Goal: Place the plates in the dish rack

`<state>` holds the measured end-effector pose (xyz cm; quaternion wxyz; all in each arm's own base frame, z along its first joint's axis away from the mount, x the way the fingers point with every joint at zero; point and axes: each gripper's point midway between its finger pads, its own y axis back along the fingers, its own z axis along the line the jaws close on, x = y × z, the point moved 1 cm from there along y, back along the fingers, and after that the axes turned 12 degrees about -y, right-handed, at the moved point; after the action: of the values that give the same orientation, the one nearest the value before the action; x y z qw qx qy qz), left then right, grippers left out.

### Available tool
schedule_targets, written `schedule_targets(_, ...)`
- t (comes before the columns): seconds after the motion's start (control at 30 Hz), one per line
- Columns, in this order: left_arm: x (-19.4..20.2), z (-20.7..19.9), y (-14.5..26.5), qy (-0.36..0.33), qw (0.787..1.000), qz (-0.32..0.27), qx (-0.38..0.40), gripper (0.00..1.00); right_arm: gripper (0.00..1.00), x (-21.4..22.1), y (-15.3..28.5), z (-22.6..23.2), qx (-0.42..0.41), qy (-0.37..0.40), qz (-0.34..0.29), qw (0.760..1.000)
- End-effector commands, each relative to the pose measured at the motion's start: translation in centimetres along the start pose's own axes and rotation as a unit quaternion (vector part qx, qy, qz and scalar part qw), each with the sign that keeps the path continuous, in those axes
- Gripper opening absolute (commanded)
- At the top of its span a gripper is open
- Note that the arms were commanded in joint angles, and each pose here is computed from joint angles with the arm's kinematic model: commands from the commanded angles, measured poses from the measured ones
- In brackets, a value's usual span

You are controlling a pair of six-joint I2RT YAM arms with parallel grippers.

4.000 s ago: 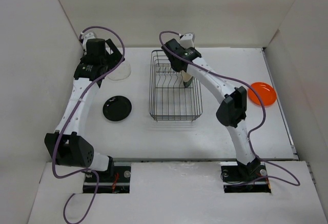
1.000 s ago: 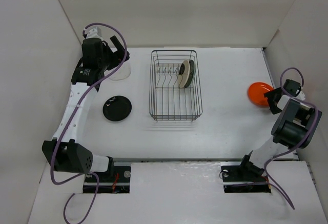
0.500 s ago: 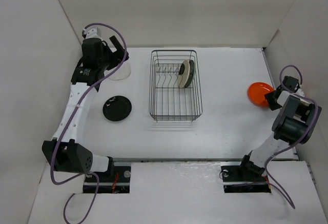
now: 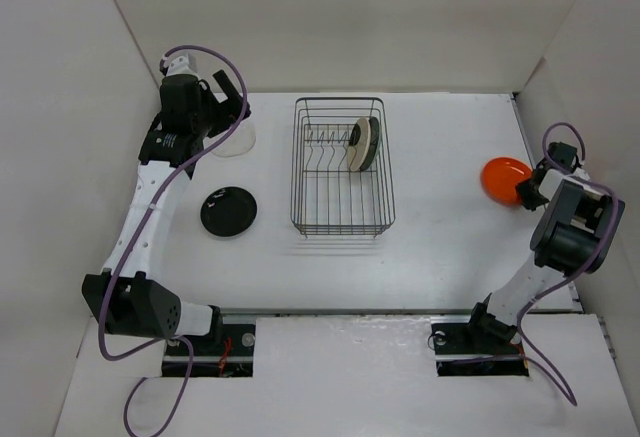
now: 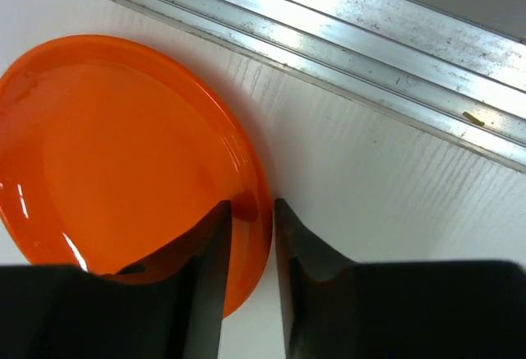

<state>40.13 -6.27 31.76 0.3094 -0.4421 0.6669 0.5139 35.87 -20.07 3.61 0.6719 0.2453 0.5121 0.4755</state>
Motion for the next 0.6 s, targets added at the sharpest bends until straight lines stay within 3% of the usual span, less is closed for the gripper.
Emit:
schedule_targets(0.0,-1.9,-0.2,1.4,-0.010,0.999,-0.035,0.001,1.00,0.29,-0.6,-0.1,0.7,0.008,0.001,-0.007,1.000)
schedule_targets(0.07,-1.9,-0.2,1.4,-0.010,0.999,-0.035,0.001,1.00,0.14,0.1,-0.2,0.6,0.014,0.007,0.000,1.000)
schedule_targets(0.17,-2.2,-0.1,1.8,-0.009,0.999,-0.041,-0.002,1.00,0.00,-0.1,-0.3,0.8,0.015,0.007,0.001,1.000)
schedule_targets(0.4,-2.2,-0.1,1.8,-0.009,0.999,-0.041,-0.002,1.00,0.00,0.3,-0.2,1.3,0.011,0.011,0.010,1.000)
schedule_targets(0.57,-2.2,-0.2,1.8,-0.009,0.999,-0.039,0.002,1.00,0.00,-0.1,3.2,5.3,-0.065,0.016,-0.003,0.998)
